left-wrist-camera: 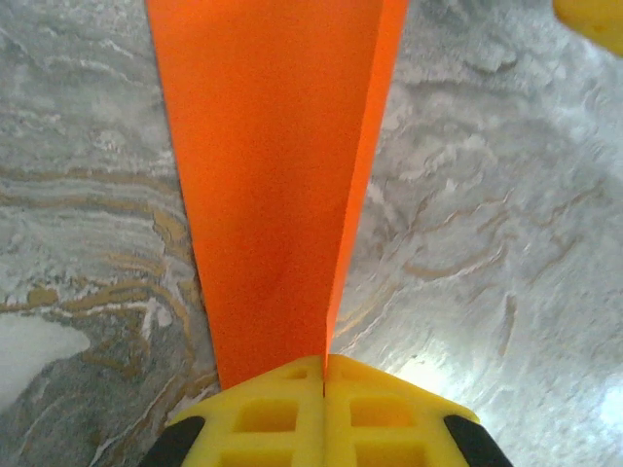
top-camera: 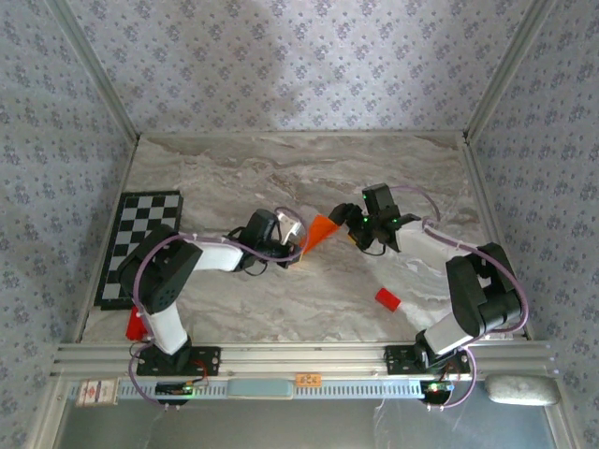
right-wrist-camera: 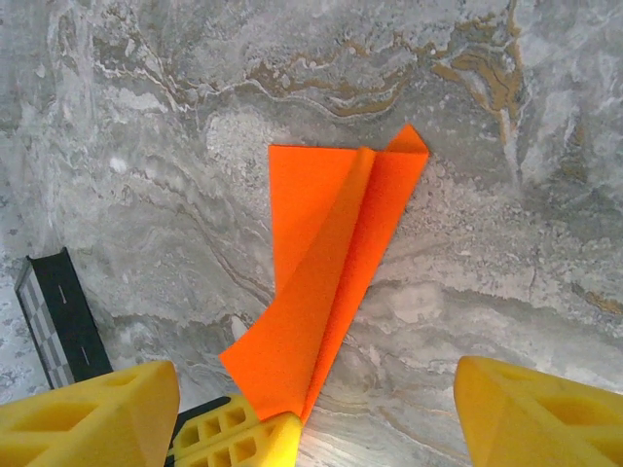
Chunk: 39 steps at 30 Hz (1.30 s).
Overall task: Fold a paper plane with a square sheet of paper (pick it up from the middle)
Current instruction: Fold the wing for the fifth time at the center of the table.
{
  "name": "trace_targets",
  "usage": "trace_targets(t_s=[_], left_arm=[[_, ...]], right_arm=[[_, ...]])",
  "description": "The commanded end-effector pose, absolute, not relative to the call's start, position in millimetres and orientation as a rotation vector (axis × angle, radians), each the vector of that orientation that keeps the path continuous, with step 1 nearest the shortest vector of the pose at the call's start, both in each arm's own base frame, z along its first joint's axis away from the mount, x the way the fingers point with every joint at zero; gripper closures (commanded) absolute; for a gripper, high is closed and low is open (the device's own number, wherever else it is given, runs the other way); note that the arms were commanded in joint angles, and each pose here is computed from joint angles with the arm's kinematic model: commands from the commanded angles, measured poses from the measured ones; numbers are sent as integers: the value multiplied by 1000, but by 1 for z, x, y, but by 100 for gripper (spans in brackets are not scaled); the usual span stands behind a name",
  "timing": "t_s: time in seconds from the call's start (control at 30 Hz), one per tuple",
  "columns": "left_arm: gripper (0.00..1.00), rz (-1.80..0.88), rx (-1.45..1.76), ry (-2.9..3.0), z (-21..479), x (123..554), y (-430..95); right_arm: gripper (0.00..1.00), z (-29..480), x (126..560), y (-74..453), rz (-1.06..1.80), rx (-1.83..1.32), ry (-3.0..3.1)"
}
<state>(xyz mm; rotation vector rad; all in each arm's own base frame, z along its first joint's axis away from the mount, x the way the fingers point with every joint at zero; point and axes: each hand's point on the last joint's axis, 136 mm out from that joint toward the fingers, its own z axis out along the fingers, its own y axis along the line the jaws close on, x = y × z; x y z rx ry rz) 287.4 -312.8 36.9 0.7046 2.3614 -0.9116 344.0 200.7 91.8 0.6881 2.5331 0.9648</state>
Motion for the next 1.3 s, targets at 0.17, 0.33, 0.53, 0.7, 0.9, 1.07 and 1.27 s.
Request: trace_targets(t_s=[0.17,0.33,0.53,0.7,0.9,1.07,1.27], left_arm=[[100,-1061,609,2508,36,284,-314],[100,-1141,538,2529,38,287,-315],[100,-1233,449,2554,36,289,-317],[100,-1305,366,2582,33,289,-320],[100,-1344,258,2601,31,292,-321],[100,-1343,180,2624,24,294,-319],[100,-1320,124,2646,14,295,-314]], right_arm=[[24,106,347,206,1031,561,2480],[24,107,347,212,1068,511,2470],[24,104,347,223,1123,463,2480],[26,99,344,235,1182,402,2491],[33,97,340,257,1271,257,2482],[42,88,337,272,1324,169,2487],[48,77,335,284,1354,95,2497]])
